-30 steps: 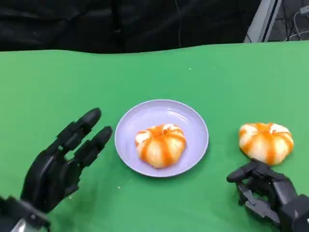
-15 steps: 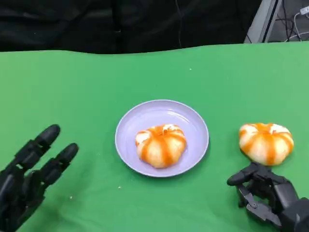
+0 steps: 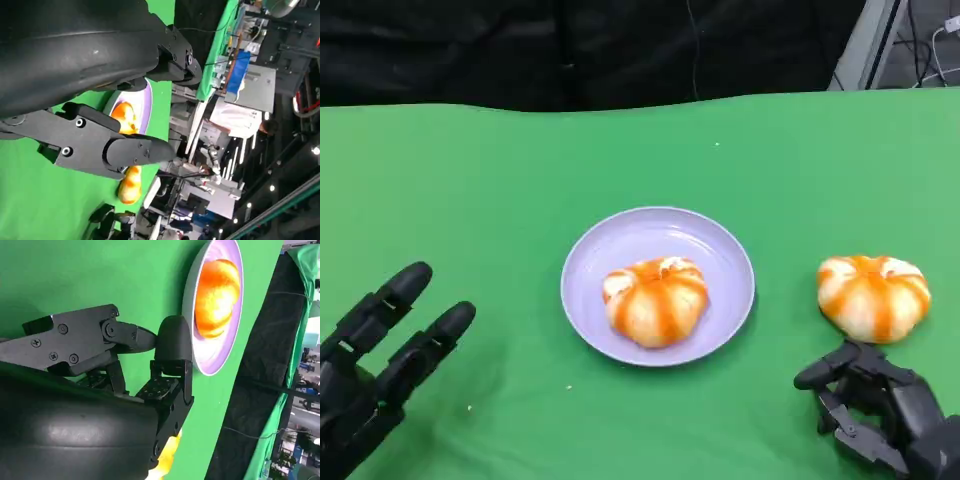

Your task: Grasp the bread from the table and place it into the plate.

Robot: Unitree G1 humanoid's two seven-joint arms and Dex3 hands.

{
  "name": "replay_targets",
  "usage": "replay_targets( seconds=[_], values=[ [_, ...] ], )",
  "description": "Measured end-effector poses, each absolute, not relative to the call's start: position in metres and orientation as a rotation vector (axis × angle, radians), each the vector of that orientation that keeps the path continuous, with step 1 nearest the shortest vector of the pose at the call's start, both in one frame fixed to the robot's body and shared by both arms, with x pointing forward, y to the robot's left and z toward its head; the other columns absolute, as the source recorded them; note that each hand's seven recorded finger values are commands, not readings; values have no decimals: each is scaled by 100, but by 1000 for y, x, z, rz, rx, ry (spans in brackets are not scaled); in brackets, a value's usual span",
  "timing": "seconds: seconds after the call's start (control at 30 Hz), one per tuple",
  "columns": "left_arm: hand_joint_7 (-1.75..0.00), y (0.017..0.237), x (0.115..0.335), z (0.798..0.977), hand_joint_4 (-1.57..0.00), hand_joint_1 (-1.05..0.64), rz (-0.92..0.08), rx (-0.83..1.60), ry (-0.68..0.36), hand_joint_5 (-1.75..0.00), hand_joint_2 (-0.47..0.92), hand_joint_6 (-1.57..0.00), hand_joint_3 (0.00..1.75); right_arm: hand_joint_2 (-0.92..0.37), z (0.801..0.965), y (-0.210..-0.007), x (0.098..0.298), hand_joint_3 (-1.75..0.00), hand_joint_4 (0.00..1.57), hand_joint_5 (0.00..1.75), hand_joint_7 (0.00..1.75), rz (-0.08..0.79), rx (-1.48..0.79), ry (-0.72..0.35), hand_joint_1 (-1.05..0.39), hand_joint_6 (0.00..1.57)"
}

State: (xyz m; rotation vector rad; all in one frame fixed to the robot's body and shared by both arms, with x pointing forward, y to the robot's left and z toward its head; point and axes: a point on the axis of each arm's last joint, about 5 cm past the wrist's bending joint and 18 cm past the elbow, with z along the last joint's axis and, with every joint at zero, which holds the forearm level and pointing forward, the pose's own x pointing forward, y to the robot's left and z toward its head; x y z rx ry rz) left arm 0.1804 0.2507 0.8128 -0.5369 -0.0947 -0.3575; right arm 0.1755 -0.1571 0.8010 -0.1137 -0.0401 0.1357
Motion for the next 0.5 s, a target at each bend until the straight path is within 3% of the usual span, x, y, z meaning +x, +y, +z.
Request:
replay_targets(
  seconds=[0.03,0.1,0.2,0.37,0.47,0.5],
  values=[
    [-4,250,181,813,-49,-2,-351,-539,-95,-4,92,-46,54,-92,801,-157,175,-47,67,171,118,136,-113,-40,-14,74],
    [-8,249,181,814,-85,10,-337,-536,-94,-10,91,-79,68,-92,801,-157,175,-48,66,170,118,137,-112,-40,-13,74],
    [-8,242,185,818,-115,13,-261,-482,-102,-12,88,-104,76,-92,801,-158,175,-48,66,170,117,136,-111,-38,-12,73],
    [-7,235,187,821,-126,13,-209,-437,-110,-19,81,-117,87,-92,801,-158,175,-49,67,170,117,136,-111,-37,-12,74],
    [-7,233,188,821,-111,12,-201,-434,-109,-75,70,-132,104,-92,801,-158,176,-49,67,169,117,133,-111,-36,-12,75],
    [-6,232,188,822,-109,12,-200,-434,-110,-80,69,-133,105,-92,801,-158,176,-49,67,169,117,133,-112,-36,-12,75]
  ],
)
